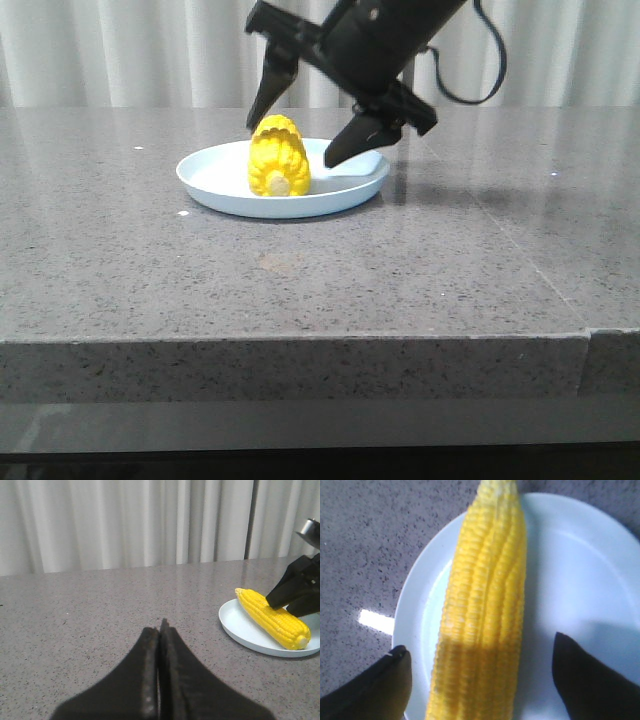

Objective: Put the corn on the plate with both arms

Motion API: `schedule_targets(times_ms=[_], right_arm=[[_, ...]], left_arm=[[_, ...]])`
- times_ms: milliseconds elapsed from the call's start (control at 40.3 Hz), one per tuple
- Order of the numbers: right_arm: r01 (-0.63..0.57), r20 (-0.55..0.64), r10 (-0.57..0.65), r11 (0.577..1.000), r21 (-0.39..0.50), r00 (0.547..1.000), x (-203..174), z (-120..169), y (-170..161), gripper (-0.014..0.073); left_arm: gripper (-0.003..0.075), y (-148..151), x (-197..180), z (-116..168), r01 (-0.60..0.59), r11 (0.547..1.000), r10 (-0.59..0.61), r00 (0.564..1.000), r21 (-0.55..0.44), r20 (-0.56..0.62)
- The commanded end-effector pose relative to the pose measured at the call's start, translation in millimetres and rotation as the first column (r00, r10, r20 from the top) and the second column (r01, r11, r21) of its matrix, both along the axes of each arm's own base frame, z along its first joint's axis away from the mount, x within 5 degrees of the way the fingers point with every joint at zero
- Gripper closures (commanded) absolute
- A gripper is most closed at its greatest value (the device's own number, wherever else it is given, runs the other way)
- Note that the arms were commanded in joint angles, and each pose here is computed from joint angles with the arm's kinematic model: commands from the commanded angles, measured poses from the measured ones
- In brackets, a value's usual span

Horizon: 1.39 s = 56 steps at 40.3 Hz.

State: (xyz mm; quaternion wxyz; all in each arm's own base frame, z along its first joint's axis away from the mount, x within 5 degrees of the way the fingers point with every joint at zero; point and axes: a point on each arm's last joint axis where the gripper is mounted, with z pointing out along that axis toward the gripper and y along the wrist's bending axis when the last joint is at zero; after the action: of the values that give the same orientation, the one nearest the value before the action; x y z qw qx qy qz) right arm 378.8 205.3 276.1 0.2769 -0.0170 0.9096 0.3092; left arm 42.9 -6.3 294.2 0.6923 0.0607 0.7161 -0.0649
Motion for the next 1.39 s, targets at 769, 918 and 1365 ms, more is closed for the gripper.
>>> schedule_targets(times_ms=[769,918,1365], right_arm=[[0.207,0.345,-0.068,0.899,-0.386,0.936,-116,134,-157,0.0662],[0.260,0.435,-0.085,0.896,-0.361,0.896,-160,108,-166,0.0662],[0.361,0.659,-0.127,0.903,-0.232,0.741,-293,23,-188,0.0662]], left_arm=[[0.0741,0,-1,15,0.012,1.000,-0.011,0.995,-0.014,0.095],[0.0741,0,-1,15,0.012,1.000,-0.011,0.995,-0.014,0.095],[0.0741,0,-1,15,0.012,1.000,-0.011,0.995,-0.014,0.095]])
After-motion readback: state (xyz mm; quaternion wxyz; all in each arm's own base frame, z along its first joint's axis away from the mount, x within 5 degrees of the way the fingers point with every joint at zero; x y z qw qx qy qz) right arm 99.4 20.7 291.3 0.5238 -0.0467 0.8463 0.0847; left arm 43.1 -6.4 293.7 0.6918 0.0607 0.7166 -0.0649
